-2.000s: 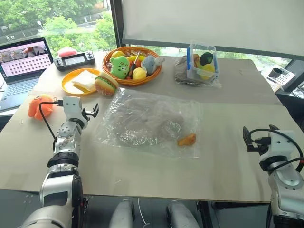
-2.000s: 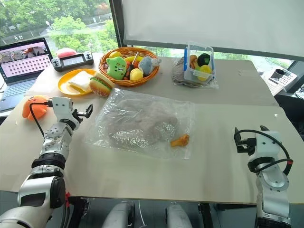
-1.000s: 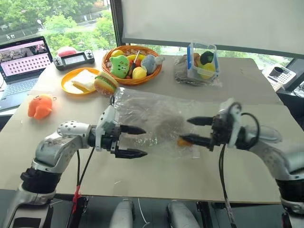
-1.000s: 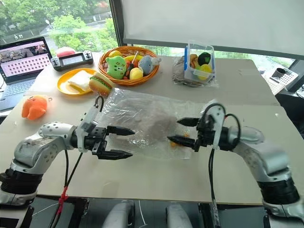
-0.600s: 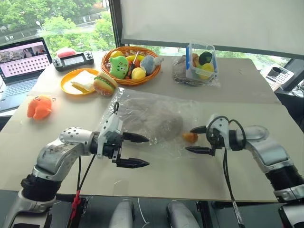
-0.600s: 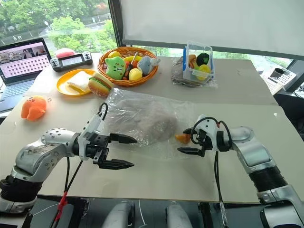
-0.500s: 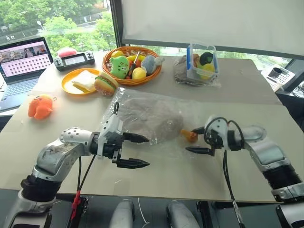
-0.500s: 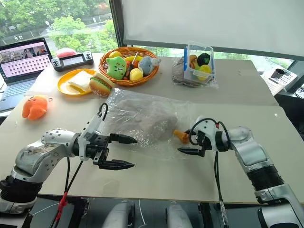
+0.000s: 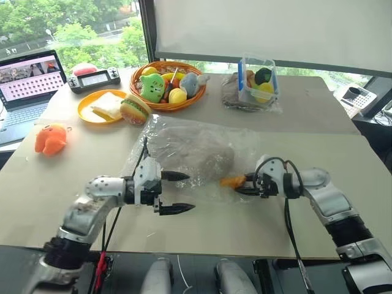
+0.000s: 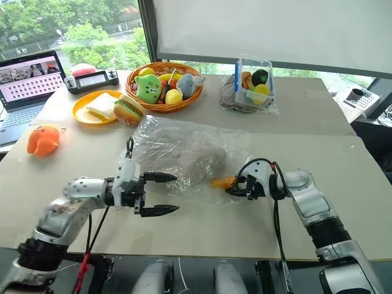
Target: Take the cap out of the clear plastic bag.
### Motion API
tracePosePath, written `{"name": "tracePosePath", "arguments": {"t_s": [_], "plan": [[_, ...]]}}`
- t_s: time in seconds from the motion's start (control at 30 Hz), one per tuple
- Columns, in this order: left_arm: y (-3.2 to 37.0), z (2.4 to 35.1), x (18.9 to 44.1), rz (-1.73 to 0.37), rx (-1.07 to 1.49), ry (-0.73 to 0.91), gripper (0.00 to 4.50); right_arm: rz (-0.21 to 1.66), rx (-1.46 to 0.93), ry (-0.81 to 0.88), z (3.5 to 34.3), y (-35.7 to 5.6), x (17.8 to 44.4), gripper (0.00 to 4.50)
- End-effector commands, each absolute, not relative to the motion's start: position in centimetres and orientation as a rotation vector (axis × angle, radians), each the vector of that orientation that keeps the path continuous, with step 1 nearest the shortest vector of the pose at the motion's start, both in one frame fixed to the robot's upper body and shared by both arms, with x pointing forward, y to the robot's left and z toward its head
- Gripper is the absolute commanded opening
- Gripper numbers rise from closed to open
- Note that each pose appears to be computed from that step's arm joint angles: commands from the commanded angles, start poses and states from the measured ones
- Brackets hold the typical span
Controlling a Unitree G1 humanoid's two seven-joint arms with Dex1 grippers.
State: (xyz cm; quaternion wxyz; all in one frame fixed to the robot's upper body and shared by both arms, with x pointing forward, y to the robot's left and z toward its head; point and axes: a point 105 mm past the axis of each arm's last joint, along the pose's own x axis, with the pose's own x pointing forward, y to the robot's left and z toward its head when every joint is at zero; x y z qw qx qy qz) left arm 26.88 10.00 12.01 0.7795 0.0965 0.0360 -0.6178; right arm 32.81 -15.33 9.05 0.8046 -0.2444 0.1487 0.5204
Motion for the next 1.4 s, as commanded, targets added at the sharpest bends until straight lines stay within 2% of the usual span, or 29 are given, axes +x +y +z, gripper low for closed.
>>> {"name": "tracePosePath", "arguments": {"t_s": [0.03, 0.43, 0.5, 0.67, 0.73, 0.8, 0.87, 0.9, 0.97, 1.03, 1.07, 1.13, 1.2, 1.23, 1.4], "plan": [[9.8, 11.3, 27.0, -1.31, 0.252, 0.027, 4.5, 1.086, -0.527, 0.345, 8.5, -15.6, 32.7, 1.78], [8.9, 11.3, 27.3, -1.307, 0.235, -0.025, 4.5, 1.046, -0.384, 0.281, 10.1, -15.2, 32.6, 1.78], [8.8, 11.4, 27.2, -1.307, 0.232, -0.028, 4.5, 1.029, -0.311, 0.258, 11.0, -15.4, 32.5, 1.49], [8.6, 11.4, 26.9, -1.311, 0.231, -0.029, 4.5, 0.999, -0.082, 0.166, 14.0, -15.8, 32.3, 1.44], [8.6, 11.4, 26.9, -1.31, 0.229, -0.028, 4.5, 0.947, 0.034, 0.079, 16.0, -16.7, 32.8, 1.44], [8.6, 11.4, 26.9, -1.31, 0.228, -0.027, 4.5, 0.823, 0.096, -0.012, 17.7, -18.3, 34.3, 1.44], [8.6, 11.5, 27.0, -1.304, 0.214, -0.022, 4.5, 0.59, 0.096, -0.086, 18.8, -21.2, 36.8, 1.44], [8.6, 11.5, 27.0, -1.302, 0.208, -0.021, 4.5, 0.37, 0.013, -0.08, 18.6, -24.0, 38.7, 1.44], [8.5, 11.6, 27.1, -1.301, 0.203, -0.022, 4.5, -0.036, -0.161, -0.011, 17.8, -30.0, 40.5, 1.44], [8.4, 11.6, 27.1, -1.303, 0.194, -0.021, 4.5, -0.325, -0.181, 0.025, 17.4, -34.9, 40.3, 1.44], [8.4, 11.6, 27.0, -1.307, 0.193, -0.02, 4.5, -0.412, -0.196, 0.032, 17.2, -36.4, 39.9, 1.44], [8.3, 11.5, 26.8, -1.313, 0.195, -0.017, 4.5, -0.474, -0.199, 0.033, 16.9, -37.5, 39.7, 1.44], [8.3, 11.4, 26.8, -1.314, 0.198, -0.016, 4.5, -0.473, -0.175, 0.034, 16.5, -37.5, 39.8, 2.44], [8.3, 11.4, 26.8, -1.314, 0.199, -0.017, 4.5, -0.469, -0.168, 0.032, 16.3, -37.4, 39.8, 2.66], [8.3, 11.5, 26.7, -1.316, 0.211, -0.026, 4.5, -0.45, -0.12, 0.011, 16.2, -37.4, 39.5, 4.43]]}}
